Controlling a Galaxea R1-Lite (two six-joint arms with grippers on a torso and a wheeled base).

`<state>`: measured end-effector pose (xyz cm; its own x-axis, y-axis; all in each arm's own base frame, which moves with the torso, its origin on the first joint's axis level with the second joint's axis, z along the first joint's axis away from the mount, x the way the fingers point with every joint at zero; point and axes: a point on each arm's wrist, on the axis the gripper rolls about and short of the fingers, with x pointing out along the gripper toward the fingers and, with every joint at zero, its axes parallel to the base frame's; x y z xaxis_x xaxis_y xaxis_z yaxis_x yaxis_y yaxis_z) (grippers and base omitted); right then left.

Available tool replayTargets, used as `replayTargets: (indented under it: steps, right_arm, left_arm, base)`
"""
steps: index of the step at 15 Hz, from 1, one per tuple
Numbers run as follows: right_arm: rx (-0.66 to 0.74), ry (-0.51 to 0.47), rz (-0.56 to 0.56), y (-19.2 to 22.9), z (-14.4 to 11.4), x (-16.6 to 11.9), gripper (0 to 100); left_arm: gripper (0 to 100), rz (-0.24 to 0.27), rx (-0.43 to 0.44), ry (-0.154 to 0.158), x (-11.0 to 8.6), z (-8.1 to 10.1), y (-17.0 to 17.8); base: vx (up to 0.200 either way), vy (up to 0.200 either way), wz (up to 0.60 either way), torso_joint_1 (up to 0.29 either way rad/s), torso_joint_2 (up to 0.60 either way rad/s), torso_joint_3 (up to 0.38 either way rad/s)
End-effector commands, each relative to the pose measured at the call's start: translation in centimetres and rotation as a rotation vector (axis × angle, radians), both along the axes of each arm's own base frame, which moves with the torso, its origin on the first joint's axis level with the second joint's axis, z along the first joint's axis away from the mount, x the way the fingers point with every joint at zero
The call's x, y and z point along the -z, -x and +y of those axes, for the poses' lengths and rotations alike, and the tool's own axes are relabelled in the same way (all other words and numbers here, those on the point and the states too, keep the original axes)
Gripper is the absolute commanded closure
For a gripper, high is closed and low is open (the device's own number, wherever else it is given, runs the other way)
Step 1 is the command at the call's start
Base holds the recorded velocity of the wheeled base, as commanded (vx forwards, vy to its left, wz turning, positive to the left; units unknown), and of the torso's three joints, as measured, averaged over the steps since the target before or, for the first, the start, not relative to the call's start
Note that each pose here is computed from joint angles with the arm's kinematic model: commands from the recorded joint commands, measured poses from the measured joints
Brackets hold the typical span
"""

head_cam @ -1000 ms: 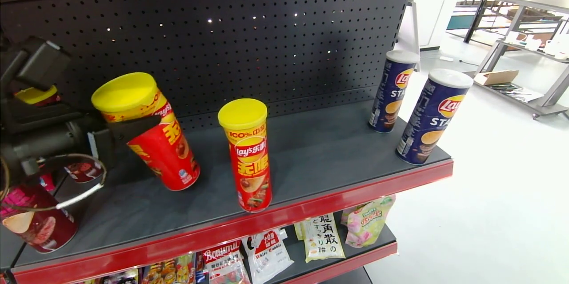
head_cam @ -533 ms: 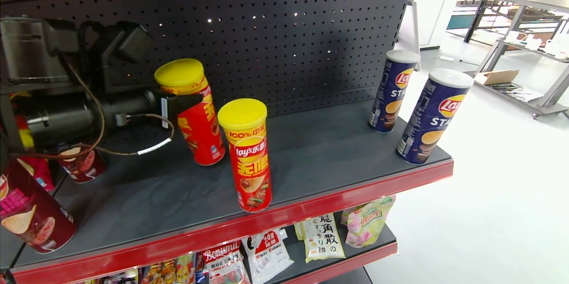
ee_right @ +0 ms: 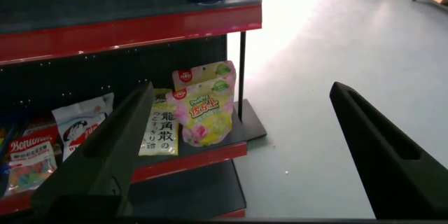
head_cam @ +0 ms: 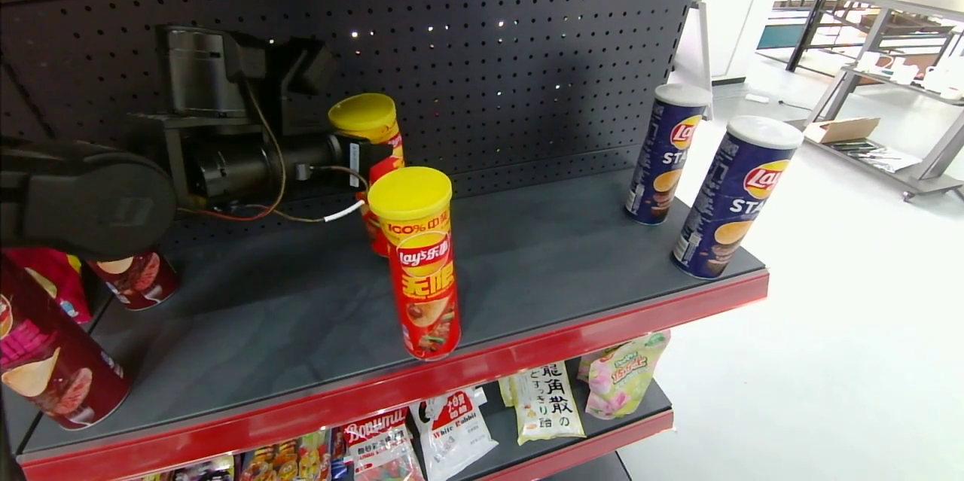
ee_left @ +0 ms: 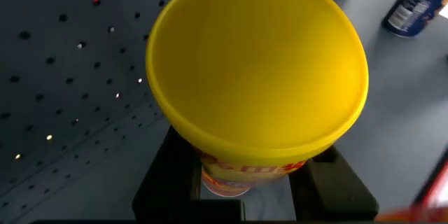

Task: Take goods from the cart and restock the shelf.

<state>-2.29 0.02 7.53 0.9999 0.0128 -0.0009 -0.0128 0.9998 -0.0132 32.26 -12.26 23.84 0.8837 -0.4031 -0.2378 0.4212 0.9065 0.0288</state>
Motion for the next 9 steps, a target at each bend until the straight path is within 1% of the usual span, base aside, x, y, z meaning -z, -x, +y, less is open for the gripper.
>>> replayTargets:
  steps: [1, 3, 5, 7, 9]
  right_arm:
    - [-0.001, 0.001, 0.001, 0.0, 0.0, 0.0, 0]
    - [-0.001, 0.001, 0.001, 0.0, 0.0, 0.0, 0]
    - [-0.001, 0.001, 0.001, 0.0, 0.0, 0.0, 0]
    - [-0.001, 0.001, 0.001, 0.0, 0.0, 0.0, 0]
    - [-0.001, 0.001, 0.001, 0.0, 0.0, 0.0, 0]
  left_arm:
    - [100, 0.022, -0.001, -0.008, 1.0, -0.6, -1.2]
    - [100, 0.037, -0.022, 0.014, 1.2, -0.6, -1.3]
    - [100, 0.057, -0.059, 0.045, 1.4, -0.6, -1.5]
    - [100, 0.051, -0.093, 0.066, 1.2, -0.8, -2.1]
    - [100, 0.042, -0.1, 0.068, 1.1, -1.1, -2.5]
  base:
    - [0.0, 0.0, 0.0, 0.0, 0.0, 0.0]
    - [0.0, 0.0, 0.0, 0.0, 0.0, 0.0]
    - [0.0, 0.0, 0.0, 0.0, 0.0, 0.0]
    - [0.0, 0.0, 0.0, 0.0, 0.0, 0.0]
    - [0.0, 0.0, 0.0, 0.0, 0.0, 0.0]
